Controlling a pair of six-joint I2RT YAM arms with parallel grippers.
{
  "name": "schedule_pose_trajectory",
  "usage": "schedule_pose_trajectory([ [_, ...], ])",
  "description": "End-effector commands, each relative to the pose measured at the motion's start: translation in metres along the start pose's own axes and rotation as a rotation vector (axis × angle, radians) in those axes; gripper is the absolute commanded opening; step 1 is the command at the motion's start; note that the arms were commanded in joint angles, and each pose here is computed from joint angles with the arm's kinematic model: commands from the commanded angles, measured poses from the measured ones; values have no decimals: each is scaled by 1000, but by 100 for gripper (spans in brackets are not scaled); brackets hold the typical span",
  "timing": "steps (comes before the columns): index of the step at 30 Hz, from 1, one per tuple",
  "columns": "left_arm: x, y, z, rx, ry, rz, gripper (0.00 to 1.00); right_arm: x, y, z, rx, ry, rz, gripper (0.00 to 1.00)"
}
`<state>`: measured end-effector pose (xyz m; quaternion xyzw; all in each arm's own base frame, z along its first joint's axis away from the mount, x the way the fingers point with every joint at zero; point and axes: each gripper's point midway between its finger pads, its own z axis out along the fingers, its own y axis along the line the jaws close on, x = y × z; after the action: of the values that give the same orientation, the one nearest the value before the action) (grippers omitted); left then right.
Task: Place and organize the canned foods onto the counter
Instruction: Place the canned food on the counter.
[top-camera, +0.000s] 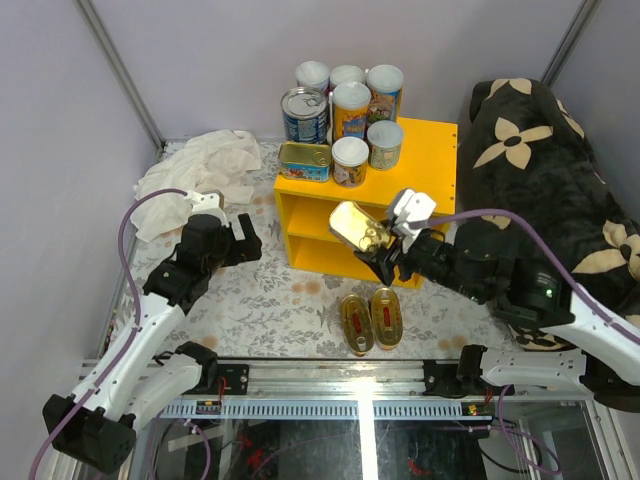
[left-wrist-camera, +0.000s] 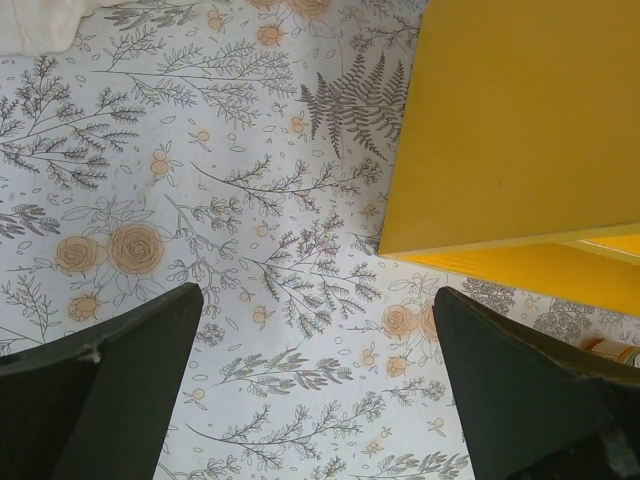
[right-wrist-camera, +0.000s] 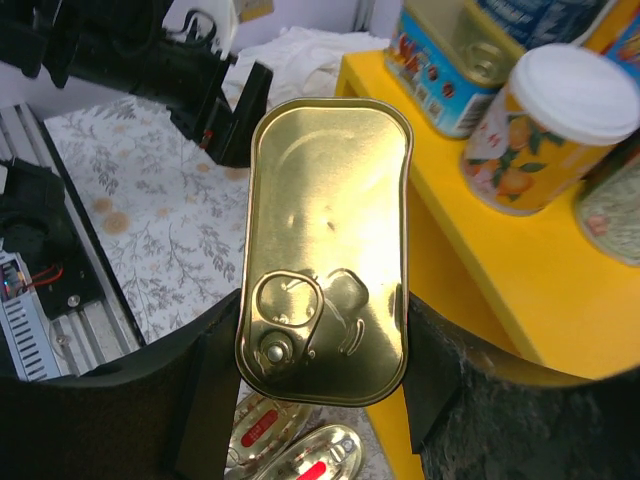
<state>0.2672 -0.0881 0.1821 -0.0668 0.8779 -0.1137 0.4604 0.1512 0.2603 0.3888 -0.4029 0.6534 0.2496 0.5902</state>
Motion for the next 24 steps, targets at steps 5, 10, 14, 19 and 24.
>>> schedule_pose_trajectory([
  [5, -20, -14, -5, 65, -57, -9, 100, -55, -22, -8, -4, -40, 31, 0],
  [10, -19, -16, -8, 83, -63, -11, 100, -67, -53, -17, 36, -114, 96, 0],
  [14, -19, -18, -8, 96, -60, -9, 100, -66, -72, -17, 67, -108, 122, 0],
  [19, -20, -20, -9, 108, -62, -2, 100, -77, -85, -30, 64, -191, 162, 0],
  [24, -20, -23, -10, 127, -60, 2, 100, -69, -107, -20, 64, -164, 237, 0],
])
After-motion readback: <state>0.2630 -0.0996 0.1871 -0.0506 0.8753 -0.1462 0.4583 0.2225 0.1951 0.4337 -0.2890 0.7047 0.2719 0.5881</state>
